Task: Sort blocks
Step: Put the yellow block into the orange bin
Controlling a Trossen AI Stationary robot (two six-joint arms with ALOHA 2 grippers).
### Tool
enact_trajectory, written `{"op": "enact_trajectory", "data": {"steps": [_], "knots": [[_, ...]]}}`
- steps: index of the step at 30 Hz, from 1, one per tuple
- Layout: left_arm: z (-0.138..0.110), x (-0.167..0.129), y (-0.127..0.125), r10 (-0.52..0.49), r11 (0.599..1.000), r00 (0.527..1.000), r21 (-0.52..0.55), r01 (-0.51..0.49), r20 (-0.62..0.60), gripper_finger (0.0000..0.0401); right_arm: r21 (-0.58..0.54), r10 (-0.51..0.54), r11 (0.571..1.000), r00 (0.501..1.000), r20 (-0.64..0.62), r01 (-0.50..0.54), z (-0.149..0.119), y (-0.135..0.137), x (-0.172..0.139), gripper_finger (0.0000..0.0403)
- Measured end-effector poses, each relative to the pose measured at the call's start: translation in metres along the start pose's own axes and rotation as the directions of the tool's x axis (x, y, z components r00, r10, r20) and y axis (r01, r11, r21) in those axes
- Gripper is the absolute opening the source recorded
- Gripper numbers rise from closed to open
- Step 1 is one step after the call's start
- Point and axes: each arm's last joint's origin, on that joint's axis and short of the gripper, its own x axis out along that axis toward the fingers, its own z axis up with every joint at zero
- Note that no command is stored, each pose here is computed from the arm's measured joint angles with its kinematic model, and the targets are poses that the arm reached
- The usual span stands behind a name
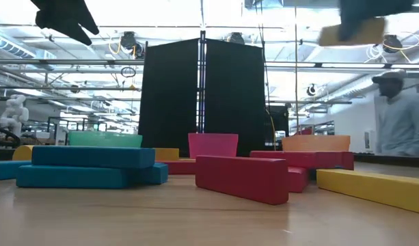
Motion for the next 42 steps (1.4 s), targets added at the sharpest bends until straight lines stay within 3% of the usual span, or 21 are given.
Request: {"op": "enact_trajectory", "data": {"steps": [5,10,18,22,26,33,42], "knots": [[0.0,0.0,0.0,0.0,1.0,1.0,-0.004,0.0,0.001,0.0267,0.035,-0.11,0.994,0.986,0.122,0.107,0.036,-0.051,-0.023,0.0038],[0.0,0.0,0.0,0.0,1.0,1.0,-0.007,0.0,0.001,0.0267,0.136,-0.212,0.972,0.961,0.179,0.189,0.066,-0.101,-0.039,0.0038],[0.0,0.0,0.0,-0.001,1.0,1.0,-0.01,0.001,0.001,0.0267,0.274,-0.337,0.921,0.918,0.209,0.276,0.103,-0.158,-0.046,0.0038],[0.0,0.0,0.0,-0.001,1.0,1.0,-0.011,0.001,0.002,0.0267,0.276,-0.346,0.919,0.913,0.216,0.283,0.123,-0.171,-0.023,0.0038],[0.0,0.0,0.0,-0.001,1.0,1.0,-0.011,0.001,0.001,0.0267,0.278,-0.26,0.941,0.94,0.221,0.195,0.14,-0.186,0.012,0.0038],[0.0,0.0,0.0,-0.001,1.0,1.0,-0.011,0.001,0.001,0.0267,0.351,-0.17,0.932,0.966,0.195,0.093,0.145,-0.222,0.067,0.0038],[0.0,0.0,0.0,0.006,1.0,1.0,-0.012,-0.006,0.009,0.0267,0.371,-0.192,0.917,0.978,0.079,0.15,0.141,-0.249,0.109,0.0038]]}}
